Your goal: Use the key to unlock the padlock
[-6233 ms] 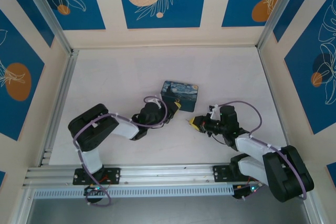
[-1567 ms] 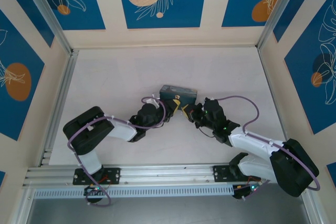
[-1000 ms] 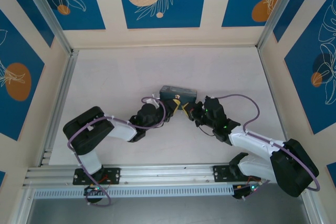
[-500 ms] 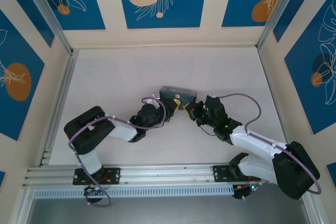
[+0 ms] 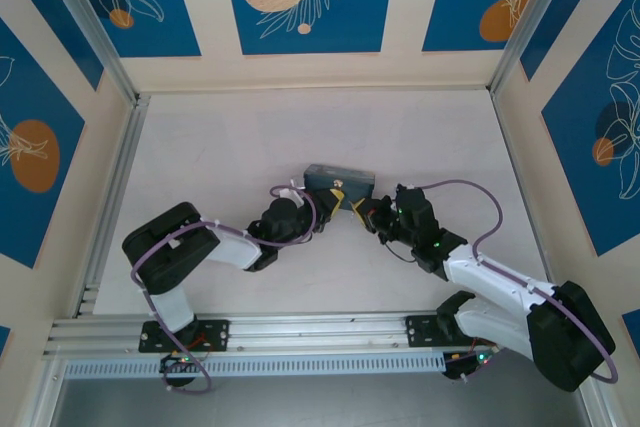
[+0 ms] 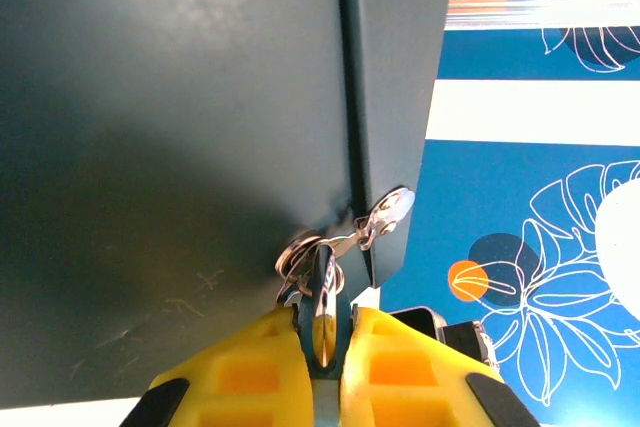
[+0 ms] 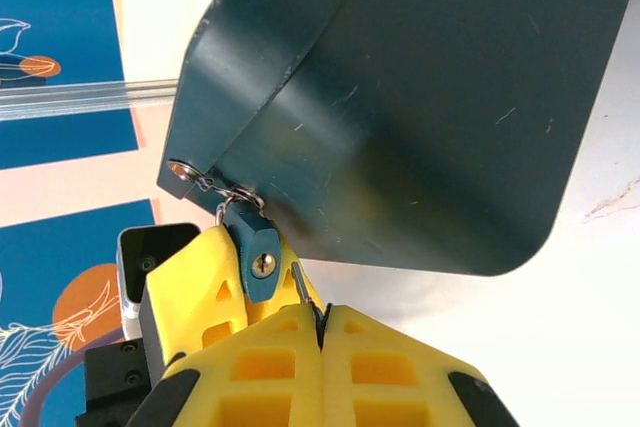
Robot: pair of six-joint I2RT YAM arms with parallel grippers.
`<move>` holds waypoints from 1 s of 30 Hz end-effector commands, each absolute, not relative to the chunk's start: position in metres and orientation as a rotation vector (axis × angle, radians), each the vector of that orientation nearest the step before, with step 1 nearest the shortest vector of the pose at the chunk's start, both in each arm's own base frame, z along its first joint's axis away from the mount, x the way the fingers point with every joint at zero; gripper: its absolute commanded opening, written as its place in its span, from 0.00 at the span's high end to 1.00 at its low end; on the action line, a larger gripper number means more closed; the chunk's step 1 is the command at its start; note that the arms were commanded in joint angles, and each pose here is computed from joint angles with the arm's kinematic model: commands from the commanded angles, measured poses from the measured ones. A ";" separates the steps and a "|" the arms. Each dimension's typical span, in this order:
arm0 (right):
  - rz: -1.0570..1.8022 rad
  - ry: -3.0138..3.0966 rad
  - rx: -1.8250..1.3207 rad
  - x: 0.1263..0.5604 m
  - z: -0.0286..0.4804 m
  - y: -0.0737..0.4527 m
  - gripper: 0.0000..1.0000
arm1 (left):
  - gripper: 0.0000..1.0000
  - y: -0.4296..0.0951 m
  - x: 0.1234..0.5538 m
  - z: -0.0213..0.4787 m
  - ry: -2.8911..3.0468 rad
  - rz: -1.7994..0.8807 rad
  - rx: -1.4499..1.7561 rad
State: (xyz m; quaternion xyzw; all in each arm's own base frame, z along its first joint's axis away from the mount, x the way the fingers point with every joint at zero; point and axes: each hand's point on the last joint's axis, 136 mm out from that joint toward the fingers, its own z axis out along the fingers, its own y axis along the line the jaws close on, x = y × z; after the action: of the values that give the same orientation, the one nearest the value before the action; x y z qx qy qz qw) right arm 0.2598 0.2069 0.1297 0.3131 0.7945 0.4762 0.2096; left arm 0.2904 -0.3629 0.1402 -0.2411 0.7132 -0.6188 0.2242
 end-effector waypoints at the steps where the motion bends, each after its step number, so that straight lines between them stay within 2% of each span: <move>1: 1.337 2.203 0.828 0.265 0.139 0.211 1.00 | 1.00 -0.366 0.289 0.142 1.954 -1.731 -0.663; 30: 1.363 2.197 0.790 0.276 0.151 0.225 1.00 | 1.00 -0.369 0.288 0.140 1.956 -1.740 -0.669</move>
State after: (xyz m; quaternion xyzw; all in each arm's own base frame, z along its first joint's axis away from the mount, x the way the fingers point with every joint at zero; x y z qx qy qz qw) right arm 0.2714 0.2163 0.1251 0.3098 0.8051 0.4641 0.2010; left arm 0.2908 -0.3636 0.1341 -0.2487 0.7141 -0.6164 0.2199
